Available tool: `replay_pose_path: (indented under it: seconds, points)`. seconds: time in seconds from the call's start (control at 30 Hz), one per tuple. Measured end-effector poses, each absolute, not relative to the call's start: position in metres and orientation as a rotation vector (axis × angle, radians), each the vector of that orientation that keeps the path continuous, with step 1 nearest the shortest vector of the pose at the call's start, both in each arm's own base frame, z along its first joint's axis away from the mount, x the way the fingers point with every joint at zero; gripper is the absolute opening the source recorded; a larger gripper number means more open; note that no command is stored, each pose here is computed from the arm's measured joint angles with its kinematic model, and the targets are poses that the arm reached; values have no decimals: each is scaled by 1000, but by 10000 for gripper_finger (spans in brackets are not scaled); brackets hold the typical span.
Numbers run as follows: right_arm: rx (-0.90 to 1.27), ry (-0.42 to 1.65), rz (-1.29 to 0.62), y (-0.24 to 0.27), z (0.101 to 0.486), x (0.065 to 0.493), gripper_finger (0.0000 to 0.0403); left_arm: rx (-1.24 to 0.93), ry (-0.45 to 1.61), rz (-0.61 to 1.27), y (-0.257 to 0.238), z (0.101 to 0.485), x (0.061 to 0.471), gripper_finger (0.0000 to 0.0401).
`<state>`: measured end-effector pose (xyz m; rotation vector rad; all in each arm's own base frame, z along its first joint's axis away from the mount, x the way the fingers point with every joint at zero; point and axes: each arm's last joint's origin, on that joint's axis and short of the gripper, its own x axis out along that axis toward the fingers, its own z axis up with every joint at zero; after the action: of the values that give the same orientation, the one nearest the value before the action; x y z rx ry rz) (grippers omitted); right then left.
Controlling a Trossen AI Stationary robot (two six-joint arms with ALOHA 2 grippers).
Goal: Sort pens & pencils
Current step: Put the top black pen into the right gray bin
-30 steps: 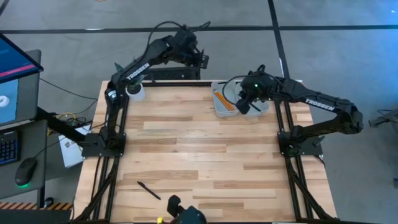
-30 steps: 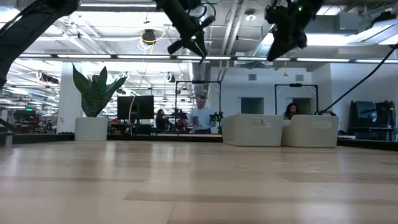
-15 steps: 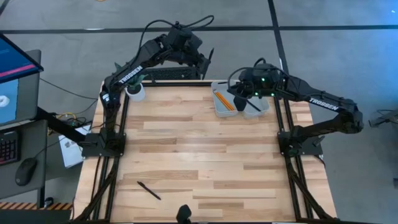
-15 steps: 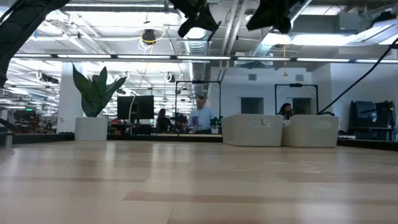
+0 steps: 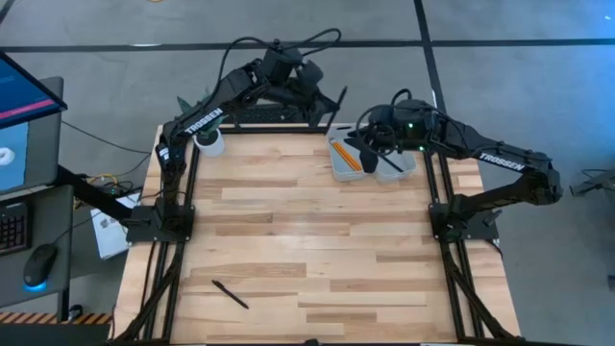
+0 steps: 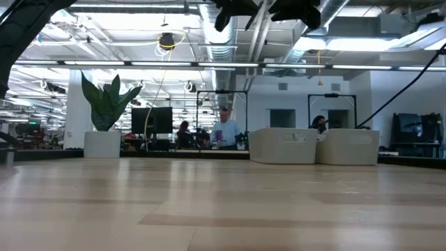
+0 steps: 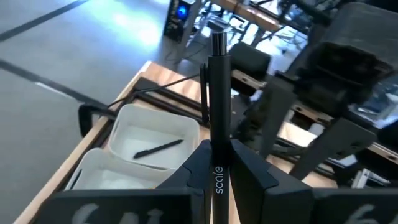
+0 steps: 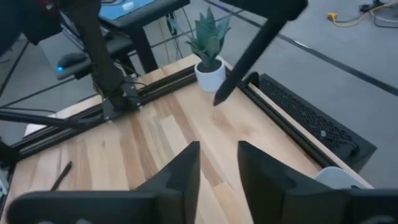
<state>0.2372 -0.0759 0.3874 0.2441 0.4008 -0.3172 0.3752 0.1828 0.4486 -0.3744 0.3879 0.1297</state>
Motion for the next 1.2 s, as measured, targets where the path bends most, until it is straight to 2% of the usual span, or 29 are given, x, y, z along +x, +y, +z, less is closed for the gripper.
replay_pose_path:
  seconds: [0.27,0.43,0.8,1.2]
  points:
    - [214,370,-286,-69,391,241,211,-326,385,25,179,449,376,29]
    - [199,330,-261,-64,395,244,234,-286,337,-31,175,454,380,29]
    - [184,189,-241,-62,408,248,223,-254,286,-106,169,459,384,29]
    - [234,130,-248,-66,413,248,196,-270,210,-162,163,467,389,29]
